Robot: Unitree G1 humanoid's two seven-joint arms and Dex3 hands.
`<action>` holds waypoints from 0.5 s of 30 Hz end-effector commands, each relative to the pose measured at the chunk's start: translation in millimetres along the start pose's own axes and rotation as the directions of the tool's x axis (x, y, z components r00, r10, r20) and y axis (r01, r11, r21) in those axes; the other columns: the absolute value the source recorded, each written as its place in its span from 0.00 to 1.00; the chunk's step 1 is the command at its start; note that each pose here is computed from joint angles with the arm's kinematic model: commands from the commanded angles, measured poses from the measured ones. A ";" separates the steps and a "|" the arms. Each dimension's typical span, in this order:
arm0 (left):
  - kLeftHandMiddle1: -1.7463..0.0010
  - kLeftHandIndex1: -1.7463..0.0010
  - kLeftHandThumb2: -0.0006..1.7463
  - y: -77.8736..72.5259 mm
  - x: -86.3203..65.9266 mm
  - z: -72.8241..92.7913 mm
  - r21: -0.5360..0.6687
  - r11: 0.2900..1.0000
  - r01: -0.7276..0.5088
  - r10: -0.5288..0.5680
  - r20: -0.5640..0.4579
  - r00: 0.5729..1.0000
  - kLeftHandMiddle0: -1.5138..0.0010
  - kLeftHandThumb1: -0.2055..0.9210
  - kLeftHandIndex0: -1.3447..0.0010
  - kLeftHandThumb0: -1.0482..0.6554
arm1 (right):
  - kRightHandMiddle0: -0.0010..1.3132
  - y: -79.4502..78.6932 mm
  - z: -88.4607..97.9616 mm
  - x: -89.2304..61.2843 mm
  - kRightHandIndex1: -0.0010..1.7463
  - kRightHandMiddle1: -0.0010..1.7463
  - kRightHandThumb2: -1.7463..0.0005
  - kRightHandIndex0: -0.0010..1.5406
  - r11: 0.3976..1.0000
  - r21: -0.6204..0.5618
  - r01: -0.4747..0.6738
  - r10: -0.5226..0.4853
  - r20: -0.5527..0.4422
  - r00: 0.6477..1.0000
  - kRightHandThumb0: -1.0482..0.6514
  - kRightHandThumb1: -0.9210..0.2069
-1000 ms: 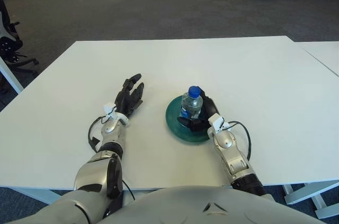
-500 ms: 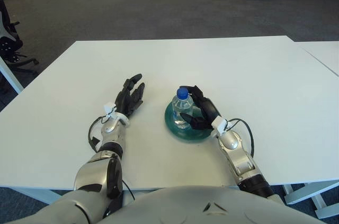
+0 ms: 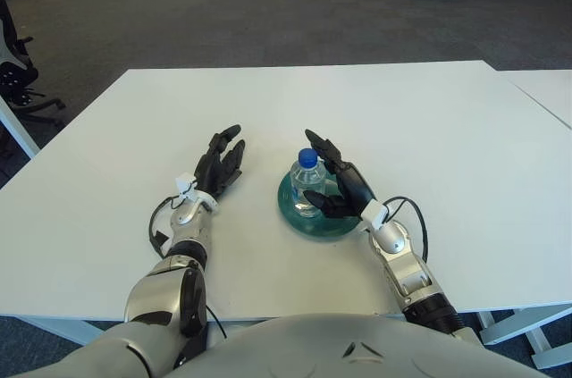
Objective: Put the bottle into the plate.
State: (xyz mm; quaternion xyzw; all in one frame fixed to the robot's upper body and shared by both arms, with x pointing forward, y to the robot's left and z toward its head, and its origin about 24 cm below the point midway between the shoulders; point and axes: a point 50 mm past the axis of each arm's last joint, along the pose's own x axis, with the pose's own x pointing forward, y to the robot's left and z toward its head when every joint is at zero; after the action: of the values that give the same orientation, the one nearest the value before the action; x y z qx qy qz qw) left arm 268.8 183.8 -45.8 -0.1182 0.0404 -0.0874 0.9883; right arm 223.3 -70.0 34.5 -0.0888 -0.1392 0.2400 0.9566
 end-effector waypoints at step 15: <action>1.00 0.53 0.29 -3.9 -19.5 -25.0 -0.072 0.997 -0.009 0.002 -0.092 0.996 0.69 1.00 1.00 0.29 | 0.00 -56.2 8.6 14.2 0.00 0.00 0.72 0.00 0.978 -0.056 0.199 -0.195 0.063 0.979 0.00 0.00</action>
State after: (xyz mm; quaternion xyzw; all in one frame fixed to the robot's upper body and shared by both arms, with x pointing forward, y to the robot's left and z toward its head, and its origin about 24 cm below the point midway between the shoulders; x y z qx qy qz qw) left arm 266.8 183.3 -45.4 -0.1197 0.0344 -0.0952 0.9876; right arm 233.2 -87.2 43.3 -0.0879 -0.1545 0.1991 0.9637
